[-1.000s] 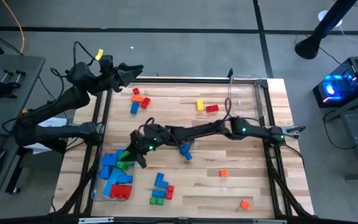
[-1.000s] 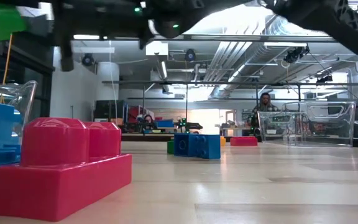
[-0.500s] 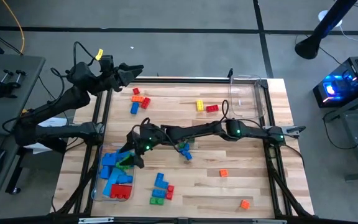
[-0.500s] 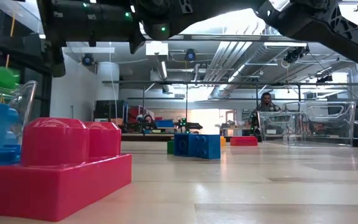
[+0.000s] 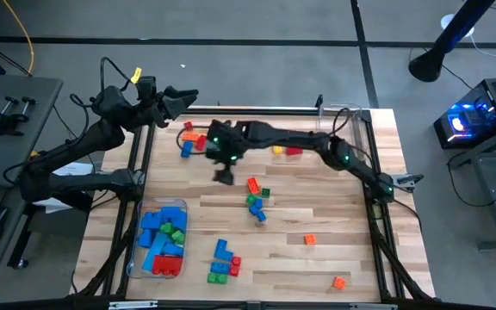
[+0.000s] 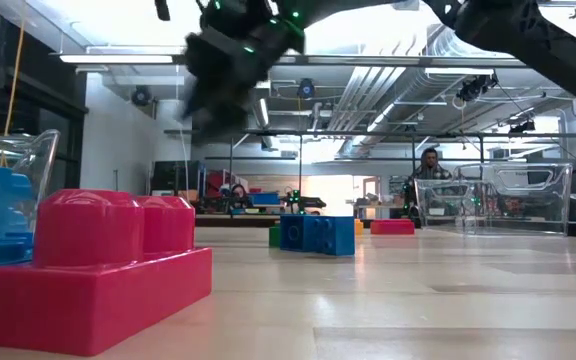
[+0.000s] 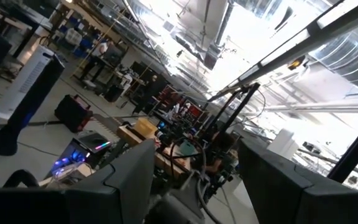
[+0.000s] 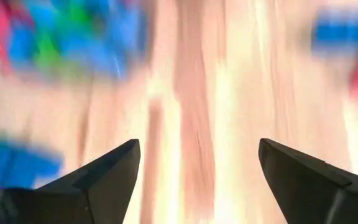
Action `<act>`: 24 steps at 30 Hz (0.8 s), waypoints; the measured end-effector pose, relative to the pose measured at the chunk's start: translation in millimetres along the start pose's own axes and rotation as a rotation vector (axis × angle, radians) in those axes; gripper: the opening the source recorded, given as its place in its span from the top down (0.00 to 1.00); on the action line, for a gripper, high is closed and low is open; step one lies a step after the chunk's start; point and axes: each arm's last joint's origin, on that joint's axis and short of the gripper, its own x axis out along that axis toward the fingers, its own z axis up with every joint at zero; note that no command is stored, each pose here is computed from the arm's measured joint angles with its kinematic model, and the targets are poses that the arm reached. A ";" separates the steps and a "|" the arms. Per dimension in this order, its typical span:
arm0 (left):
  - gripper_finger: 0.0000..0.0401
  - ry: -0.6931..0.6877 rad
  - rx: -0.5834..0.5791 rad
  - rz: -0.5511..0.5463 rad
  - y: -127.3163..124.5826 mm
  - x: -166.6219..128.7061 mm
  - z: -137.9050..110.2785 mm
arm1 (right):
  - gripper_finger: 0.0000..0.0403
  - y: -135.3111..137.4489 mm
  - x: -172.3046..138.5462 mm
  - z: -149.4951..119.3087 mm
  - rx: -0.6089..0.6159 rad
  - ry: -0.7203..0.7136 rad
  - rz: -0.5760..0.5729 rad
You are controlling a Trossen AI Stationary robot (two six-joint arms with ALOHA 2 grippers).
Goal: Sort blocks by size
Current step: Put the small green game piece into the top transparent bin
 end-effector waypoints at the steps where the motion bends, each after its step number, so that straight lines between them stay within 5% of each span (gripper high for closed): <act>1: 0.46 0.000 0.005 0.000 0.0 0.0 0.0 | 0.20 -3.6 -2.0 -6.9 0.008 0.065 -0.006; 5: 0.46 0.002 0.021 0.002 0.3 0.0 -0.1 | 0.21 -10.8 -1.6 -31.4 0.036 0.249 -0.034; 11: 0.46 0.081 0.038 0.014 3.8 -0.3 -6.2 | 0.21 -0.5 -37.0 -72.7 0.080 0.272 -0.148; 17: 0.46 0.123 0.058 0.048 11.7 2.9 -10.2 | 0.21 24.8 -100.9 -167.0 0.395 0.152 -0.352; 24: 0.46 0.261 -0.038 0.101 47.9 35.5 -35.1 | 0.21 94.7 -136.8 -244.4 0.764 -0.102 -0.334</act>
